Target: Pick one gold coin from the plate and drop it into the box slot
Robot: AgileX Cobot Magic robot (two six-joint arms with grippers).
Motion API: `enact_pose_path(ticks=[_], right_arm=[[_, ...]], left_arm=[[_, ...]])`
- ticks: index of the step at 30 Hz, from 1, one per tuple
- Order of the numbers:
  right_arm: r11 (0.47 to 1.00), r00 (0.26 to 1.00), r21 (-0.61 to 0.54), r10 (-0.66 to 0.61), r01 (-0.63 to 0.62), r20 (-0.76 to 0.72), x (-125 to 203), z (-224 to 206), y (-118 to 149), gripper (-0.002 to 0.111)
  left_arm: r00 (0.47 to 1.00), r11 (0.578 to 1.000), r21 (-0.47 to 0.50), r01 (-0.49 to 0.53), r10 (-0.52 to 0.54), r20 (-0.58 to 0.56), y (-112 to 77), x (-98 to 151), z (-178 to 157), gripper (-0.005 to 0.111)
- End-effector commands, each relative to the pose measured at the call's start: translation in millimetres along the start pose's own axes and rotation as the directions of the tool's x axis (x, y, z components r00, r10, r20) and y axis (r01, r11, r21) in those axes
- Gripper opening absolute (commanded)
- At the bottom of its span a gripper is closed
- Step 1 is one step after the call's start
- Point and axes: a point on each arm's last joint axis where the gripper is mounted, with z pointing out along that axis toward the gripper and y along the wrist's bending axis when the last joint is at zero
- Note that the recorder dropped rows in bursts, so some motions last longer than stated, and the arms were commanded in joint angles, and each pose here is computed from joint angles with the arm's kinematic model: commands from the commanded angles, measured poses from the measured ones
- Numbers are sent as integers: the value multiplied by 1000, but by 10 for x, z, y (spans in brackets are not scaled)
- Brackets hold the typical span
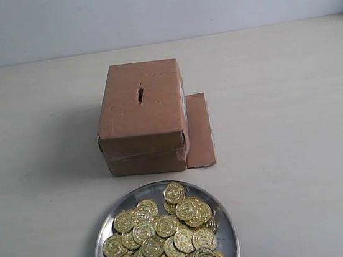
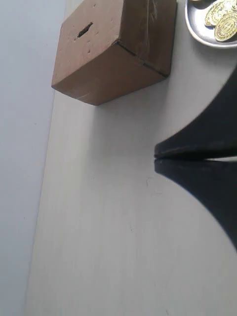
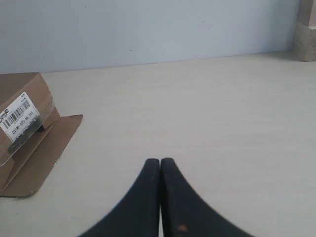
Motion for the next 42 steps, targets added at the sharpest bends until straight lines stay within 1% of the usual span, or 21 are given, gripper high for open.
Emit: enact_pose_path(ticks=[1, 37, 40, 42], right_arm=[[1000, 1000, -2, -8, 8, 15, -1, 1, 0, 0], [1000, 1000, -2, -8, 8, 15, -1, 1, 0, 0], [1000, 999, -3, -8, 8, 43, -26, 1, 1, 0], [1000, 996, -14, 27, -26, 89, -68, -2, 9, 0]], left_arm=[[1000, 1000, 7, -7, 7, 8, -3, 1, -1, 0], [1000, 1000, 7, -7, 7, 8, -3, 1, -1, 0], [1000, 1000, 8, -7, 7, 13, -3, -3, -1, 0], [1000, 1000, 10, -7, 7, 26, -5, -15, -2, 0]])
